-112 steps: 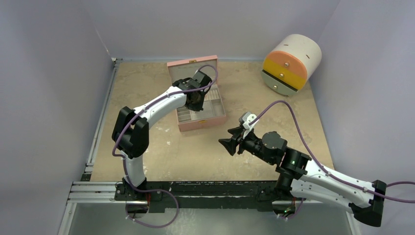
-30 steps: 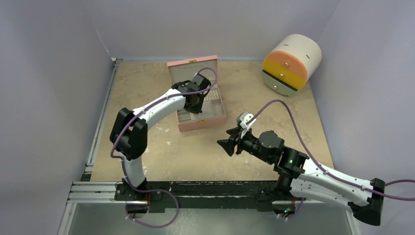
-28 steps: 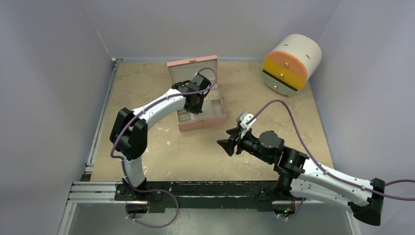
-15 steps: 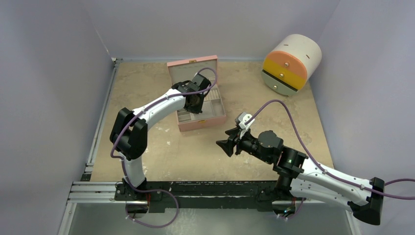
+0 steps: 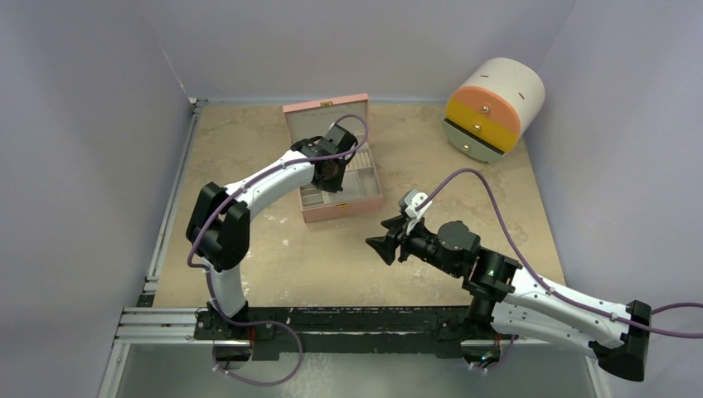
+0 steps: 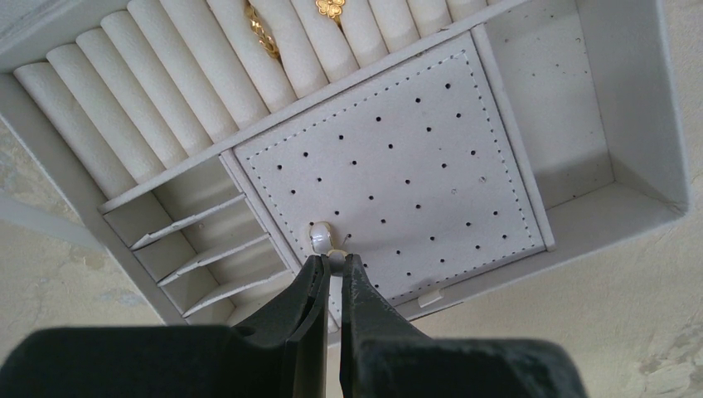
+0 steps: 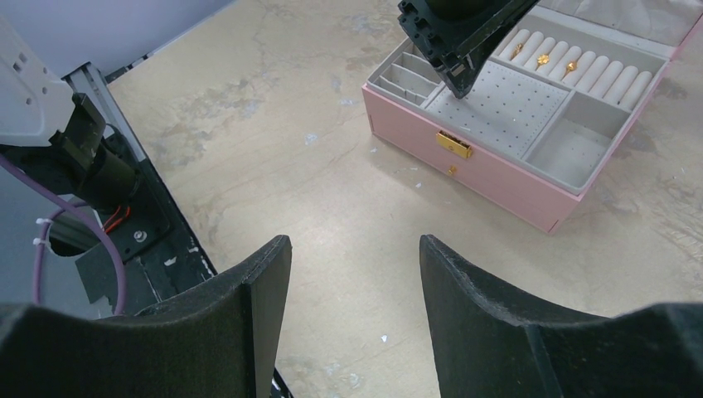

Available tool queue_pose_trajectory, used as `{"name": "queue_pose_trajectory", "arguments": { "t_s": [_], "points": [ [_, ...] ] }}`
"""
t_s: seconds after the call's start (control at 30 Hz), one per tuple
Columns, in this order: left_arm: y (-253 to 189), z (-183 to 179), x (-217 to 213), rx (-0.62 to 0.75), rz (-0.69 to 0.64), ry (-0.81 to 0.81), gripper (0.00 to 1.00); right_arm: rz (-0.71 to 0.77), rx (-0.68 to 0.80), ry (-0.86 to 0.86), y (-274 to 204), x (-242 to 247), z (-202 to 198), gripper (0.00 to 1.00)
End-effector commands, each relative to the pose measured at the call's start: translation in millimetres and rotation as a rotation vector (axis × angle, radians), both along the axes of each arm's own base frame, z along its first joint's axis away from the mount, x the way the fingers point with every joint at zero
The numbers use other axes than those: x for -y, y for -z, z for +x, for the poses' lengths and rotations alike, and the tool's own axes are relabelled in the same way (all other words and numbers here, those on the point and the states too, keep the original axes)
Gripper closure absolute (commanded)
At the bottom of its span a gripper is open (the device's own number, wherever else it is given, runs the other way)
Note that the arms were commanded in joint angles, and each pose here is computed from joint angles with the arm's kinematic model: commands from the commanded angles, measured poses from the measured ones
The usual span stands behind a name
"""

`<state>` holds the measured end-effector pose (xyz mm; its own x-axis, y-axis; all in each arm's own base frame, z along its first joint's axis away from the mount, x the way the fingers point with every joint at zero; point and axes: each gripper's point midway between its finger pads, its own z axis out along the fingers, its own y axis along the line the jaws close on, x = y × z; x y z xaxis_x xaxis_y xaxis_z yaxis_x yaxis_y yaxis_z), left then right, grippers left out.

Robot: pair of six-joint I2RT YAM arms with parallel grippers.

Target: Organize the mixed jewelry

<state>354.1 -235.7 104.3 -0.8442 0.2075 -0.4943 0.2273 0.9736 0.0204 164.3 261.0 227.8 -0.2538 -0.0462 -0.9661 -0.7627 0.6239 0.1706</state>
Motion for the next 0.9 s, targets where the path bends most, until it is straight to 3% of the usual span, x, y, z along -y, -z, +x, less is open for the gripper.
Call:
{"name": "queue_pose_trajectory", "arguments": {
  "t_s": [0.0,0.87],
  "points": [
    [-16,14,8,0.060,-0.036,-0.005,1.00,0.082,0.029,-0.006,-26,-4,0,0.39],
    [0,9,-3,0.028,0.021,-0.019,1.00,0.079,0.023,-0.005,-22,-3,-1,0.39]
  ]
}}
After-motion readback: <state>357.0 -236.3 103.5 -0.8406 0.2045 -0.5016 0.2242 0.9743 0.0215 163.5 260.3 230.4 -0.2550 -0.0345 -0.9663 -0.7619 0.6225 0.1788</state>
